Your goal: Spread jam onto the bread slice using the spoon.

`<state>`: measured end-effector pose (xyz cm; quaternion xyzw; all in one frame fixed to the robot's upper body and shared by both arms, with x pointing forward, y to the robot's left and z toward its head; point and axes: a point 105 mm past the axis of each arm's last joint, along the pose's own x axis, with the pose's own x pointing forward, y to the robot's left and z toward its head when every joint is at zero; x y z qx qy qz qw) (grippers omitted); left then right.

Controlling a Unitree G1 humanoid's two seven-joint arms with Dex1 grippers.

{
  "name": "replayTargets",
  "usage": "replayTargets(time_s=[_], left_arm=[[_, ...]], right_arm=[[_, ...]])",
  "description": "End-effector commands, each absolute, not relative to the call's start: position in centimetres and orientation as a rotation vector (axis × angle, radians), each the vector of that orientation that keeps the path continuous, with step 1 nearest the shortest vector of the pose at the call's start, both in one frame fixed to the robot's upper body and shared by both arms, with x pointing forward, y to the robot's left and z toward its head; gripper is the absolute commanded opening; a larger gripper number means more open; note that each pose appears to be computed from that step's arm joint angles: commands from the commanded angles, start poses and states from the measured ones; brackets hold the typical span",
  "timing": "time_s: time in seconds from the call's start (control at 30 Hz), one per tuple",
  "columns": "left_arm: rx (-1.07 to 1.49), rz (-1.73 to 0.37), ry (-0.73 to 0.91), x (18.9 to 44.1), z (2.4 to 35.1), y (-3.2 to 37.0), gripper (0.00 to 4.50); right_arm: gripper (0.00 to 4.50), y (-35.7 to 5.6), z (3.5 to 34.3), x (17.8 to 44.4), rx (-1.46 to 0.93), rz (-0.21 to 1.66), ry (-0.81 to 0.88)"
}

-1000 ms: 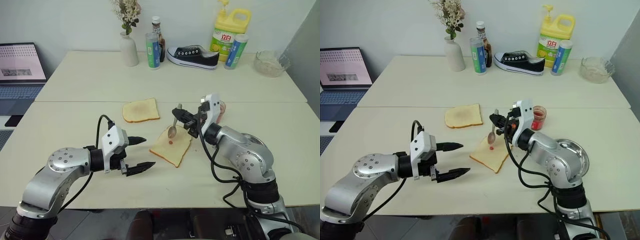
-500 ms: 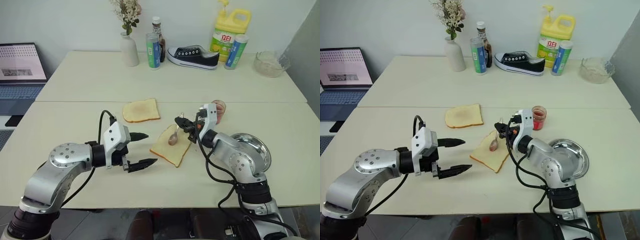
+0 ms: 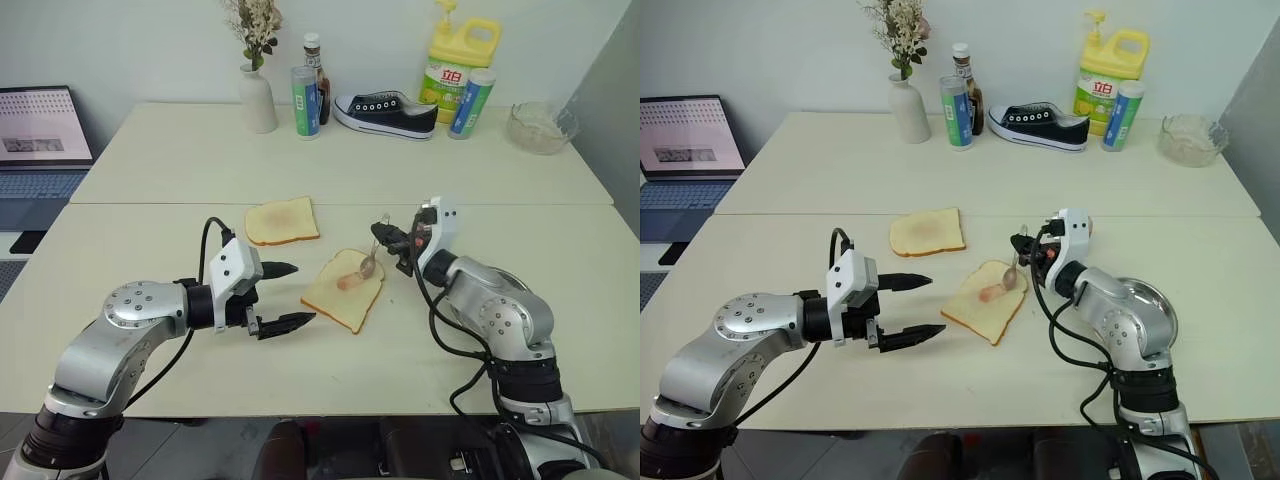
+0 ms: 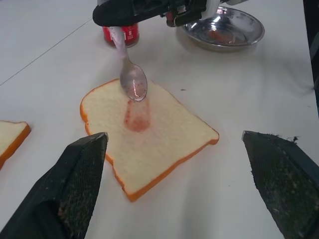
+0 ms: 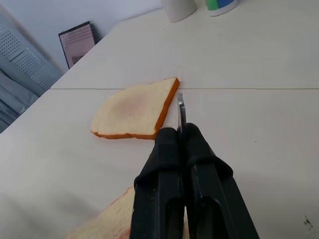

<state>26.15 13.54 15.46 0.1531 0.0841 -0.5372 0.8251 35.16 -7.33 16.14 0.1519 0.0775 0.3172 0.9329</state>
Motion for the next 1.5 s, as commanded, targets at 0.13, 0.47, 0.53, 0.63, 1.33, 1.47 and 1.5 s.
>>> replayTargets(time_s=[0.13,0.47,0.53,0.63,1.33,1.47,1.5], left_arm=[[0.333,-1.156,0.146,25.9,16.1,13.2,4.50],[0.333,-1.168,0.141,25.9,16.1,12.9,4.50],[0.336,-1.168,0.139,26.1,16.0,12.9,4.50],[0.336,-1.173,0.134,26.2,16.1,12.7,4.50],[0.338,-1.198,0.120,26.4,16.1,12.2,4.50],[0.340,-1.200,0.120,26.4,16.1,12.2,4.50],[0.340,-1.200,0.121,26.4,16.1,12.2,4.50]], right_arm=[[0.02,-5.0,19.0,34.4,0.428,0.729,0.101],[0.02,-5.0,15.0,34.9,0.306,0.695,0.179],[0.02,-5.7,14.9,35.3,0.277,0.673,0.161],[0.02,-6.4,15.6,35.9,0.262,0.641,0.112],[0.02,-5.4,17.4,34.5,0.469,0.691,0.122],[0.02,-5.1,14.6,34.4,0.413,0.649,0.194],[0.02,-5.3,14.5,34.4,0.405,0.642,0.196]])
